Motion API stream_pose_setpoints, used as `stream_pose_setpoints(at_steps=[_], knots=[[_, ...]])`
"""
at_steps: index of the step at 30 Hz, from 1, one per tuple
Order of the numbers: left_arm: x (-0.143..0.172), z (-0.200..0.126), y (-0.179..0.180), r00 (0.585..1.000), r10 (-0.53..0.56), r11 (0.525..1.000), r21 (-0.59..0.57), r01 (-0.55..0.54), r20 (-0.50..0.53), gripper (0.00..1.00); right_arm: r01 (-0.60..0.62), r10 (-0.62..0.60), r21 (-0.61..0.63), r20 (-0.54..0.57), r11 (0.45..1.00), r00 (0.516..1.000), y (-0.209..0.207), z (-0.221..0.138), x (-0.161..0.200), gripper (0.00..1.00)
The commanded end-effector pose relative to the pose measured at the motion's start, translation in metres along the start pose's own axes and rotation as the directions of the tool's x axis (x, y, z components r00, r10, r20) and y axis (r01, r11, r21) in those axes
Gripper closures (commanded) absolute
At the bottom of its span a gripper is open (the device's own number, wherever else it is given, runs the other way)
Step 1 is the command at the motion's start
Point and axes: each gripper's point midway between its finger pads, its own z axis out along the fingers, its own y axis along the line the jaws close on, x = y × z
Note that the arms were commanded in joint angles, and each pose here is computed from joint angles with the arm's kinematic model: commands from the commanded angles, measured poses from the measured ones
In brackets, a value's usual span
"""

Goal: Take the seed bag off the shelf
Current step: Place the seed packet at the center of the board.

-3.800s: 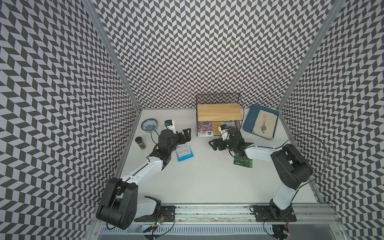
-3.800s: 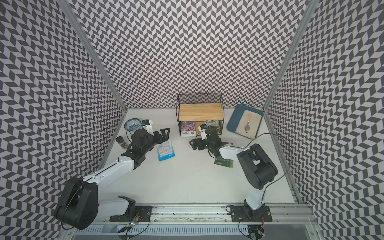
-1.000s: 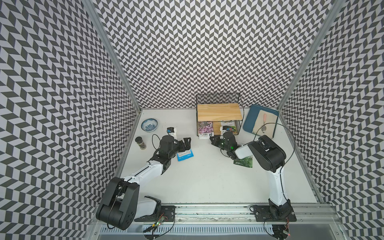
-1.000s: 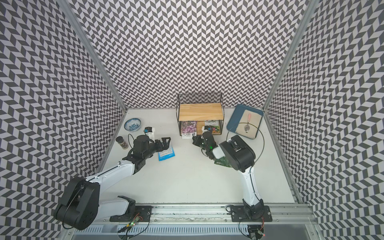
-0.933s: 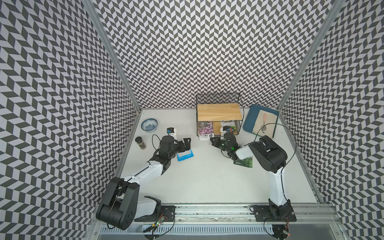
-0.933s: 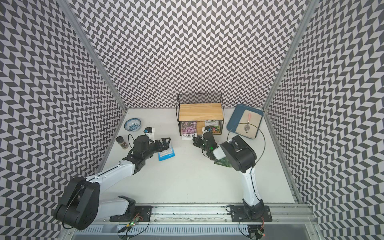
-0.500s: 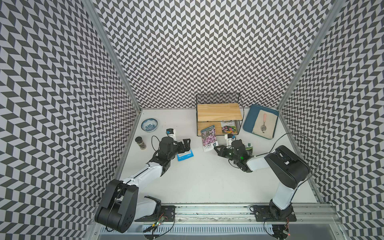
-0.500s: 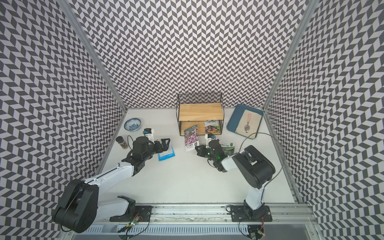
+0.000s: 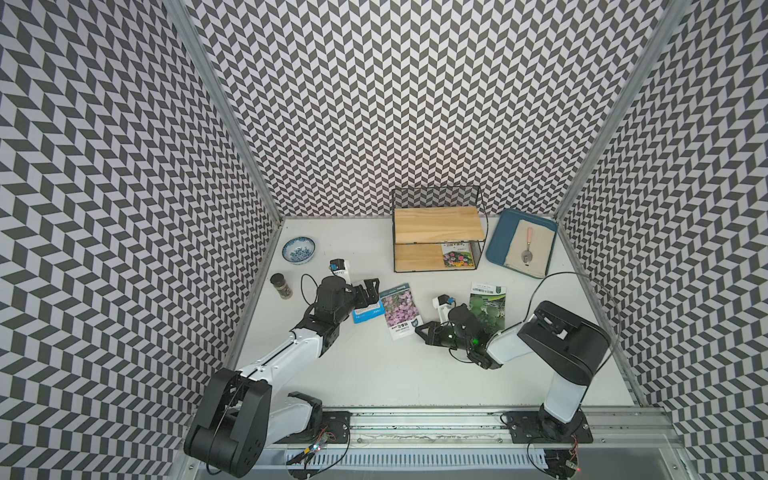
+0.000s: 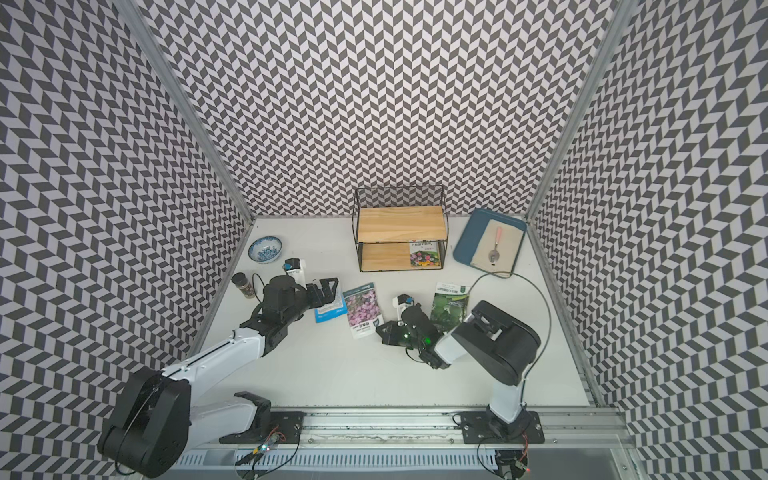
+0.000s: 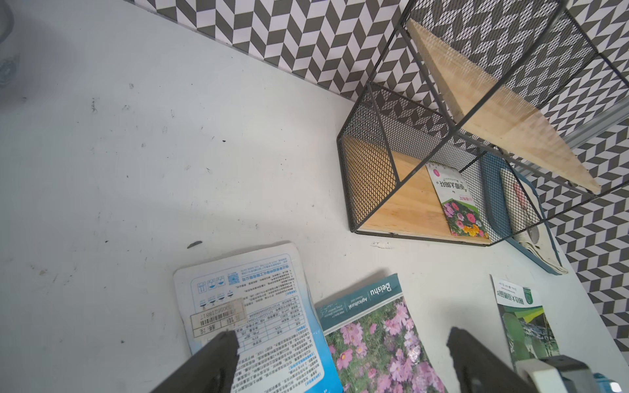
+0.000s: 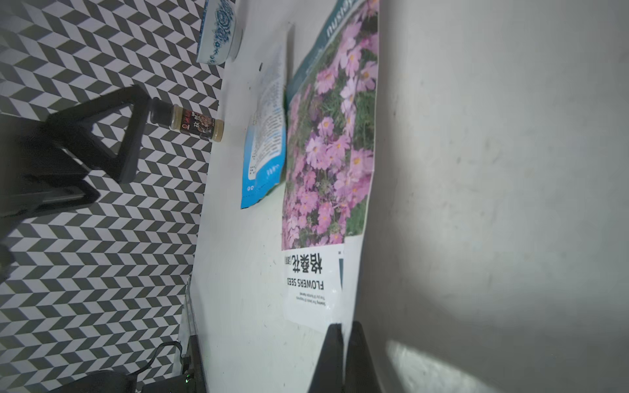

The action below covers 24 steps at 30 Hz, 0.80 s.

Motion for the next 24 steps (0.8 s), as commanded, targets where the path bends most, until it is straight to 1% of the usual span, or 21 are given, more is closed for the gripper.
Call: stream_pose_setpoints(at_steps=[1,8,9,10,13,14,15,16,19,22,24], knots=[[-0.002,-0.005,0.0,1.0,0.01,1.0,-0.018,-0.01,-0.001,0.0,-0.007,0.01,-0.06,0.044,0.998,0.999,0.021,0.013,-0.008,1.0],[-0.002,-0.009,0.0,1.0,0.018,1.0,-0.021,-0.018,-0.005,0.0,-0.001,0.002,-0.1,0.009,0.995,1.0,0.043,0.038,0.004,1.0],[-0.002,-0.009,0.0,1.0,0.019,1.0,-0.022,-0.02,-0.006,0.0,-0.001,0.001,-0.1,0.004,0.995,1.0,0.044,0.039,0.005,0.93],[-0.002,-0.009,0.0,1.0,0.019,1.0,-0.023,-0.019,-0.007,0.0,0.004,-0.004,-0.099,0.003,0.995,1.0,0.045,0.038,0.006,0.81],[-0.002,-0.01,0.0,1.0,0.021,1.0,-0.022,-0.021,-0.006,0.0,0.029,-0.026,-0.079,0.03,0.996,0.999,0.044,0.025,0.003,0.36],[-0.002,-0.01,0.0,1.0,0.022,1.0,-0.022,-0.022,-0.005,0.0,0.041,-0.038,-0.062,0.046,0.997,0.998,0.043,0.018,0.001,0.25],[-0.002,-0.01,0.0,1.0,0.023,1.0,-0.02,-0.023,-0.003,0.0,0.051,-0.048,-0.046,0.059,0.998,0.997,0.042,0.011,-0.001,0.19],[-0.002,-0.01,-0.001,1.0,0.022,1.0,-0.017,-0.022,0.0,0.0,0.066,-0.064,-0.026,0.075,0.997,0.995,0.043,0.004,-0.005,0.16],[0.0,-0.01,-0.001,1.0,0.019,1.0,-0.011,-0.019,-0.003,0.0,0.09,-0.095,0.04,0.132,0.995,0.987,0.043,-0.017,-0.019,0.15],[0.004,-0.009,0.0,1.0,0.017,1.0,-0.007,-0.017,-0.009,0.0,0.096,-0.117,0.109,0.207,0.989,0.971,0.039,-0.039,-0.042,0.12],[0.005,-0.009,0.0,1.0,0.017,1.0,-0.007,-0.017,-0.011,0.0,0.08,-0.112,0.132,0.254,0.988,0.961,0.032,-0.053,-0.062,0.11]])
